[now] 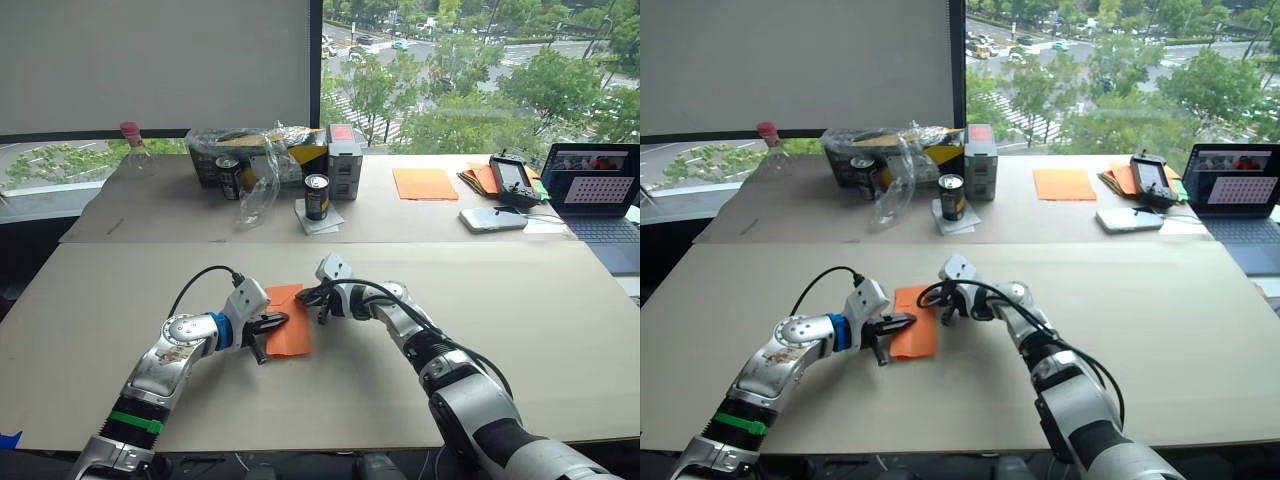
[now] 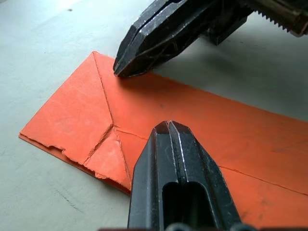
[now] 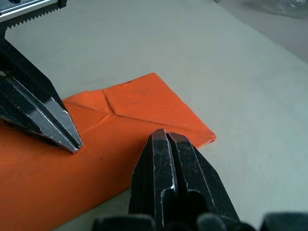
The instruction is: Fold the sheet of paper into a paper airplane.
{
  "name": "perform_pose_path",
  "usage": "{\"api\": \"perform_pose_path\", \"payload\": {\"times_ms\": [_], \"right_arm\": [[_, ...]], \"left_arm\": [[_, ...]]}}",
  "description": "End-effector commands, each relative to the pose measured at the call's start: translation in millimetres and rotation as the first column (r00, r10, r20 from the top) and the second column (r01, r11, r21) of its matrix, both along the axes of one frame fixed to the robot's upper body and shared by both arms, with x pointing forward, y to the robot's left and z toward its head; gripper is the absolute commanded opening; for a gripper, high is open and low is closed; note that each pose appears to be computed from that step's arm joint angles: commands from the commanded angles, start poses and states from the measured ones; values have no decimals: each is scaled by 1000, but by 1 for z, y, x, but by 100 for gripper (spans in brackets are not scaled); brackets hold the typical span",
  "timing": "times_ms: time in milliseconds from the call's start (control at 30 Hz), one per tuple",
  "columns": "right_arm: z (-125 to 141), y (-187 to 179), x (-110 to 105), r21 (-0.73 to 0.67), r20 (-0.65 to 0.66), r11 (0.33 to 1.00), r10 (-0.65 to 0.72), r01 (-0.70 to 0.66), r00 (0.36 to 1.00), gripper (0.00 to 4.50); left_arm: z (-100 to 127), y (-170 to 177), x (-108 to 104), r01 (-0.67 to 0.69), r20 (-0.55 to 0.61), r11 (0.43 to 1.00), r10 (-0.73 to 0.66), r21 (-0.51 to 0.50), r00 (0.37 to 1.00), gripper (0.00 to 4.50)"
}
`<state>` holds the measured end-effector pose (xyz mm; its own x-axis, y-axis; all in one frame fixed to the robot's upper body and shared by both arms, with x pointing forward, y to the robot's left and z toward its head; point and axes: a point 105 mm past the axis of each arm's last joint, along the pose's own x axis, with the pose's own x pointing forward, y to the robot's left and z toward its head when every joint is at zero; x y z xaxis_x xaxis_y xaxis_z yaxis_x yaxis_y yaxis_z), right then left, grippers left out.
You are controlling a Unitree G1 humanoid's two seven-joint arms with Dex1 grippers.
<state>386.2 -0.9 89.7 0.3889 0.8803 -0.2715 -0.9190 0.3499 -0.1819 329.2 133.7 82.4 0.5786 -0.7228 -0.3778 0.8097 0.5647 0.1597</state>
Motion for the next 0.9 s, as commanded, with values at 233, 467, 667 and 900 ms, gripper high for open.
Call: {"api": "perform_pose_path", "payload": {"times_ms": [233, 467, 667, 900], "right_arm": [[-26, -3, -36, -167, -47, 971, 163, -169, 985, 5], [-39, -19, -83, -247, -70, 920, 297, -305, 952, 5], [-51, -30, -126, -375, -99, 809, 449, -452, 888, 5], [-17, -28, -117, -413, 13, 823, 433, -390, 901, 5]], "left_arm": [[-6, 2, 2, -3, -16, 1000, 4, 22, 1000, 0], [-6, -5, 5, 25, -17, 1000, -25, 17, 1000, 0], [-8, -10, 6, 54, -35, 999, -54, 7, 998, 0], [-3, -8, 14, 74, -42, 997, -74, -1, 996, 0]]}}
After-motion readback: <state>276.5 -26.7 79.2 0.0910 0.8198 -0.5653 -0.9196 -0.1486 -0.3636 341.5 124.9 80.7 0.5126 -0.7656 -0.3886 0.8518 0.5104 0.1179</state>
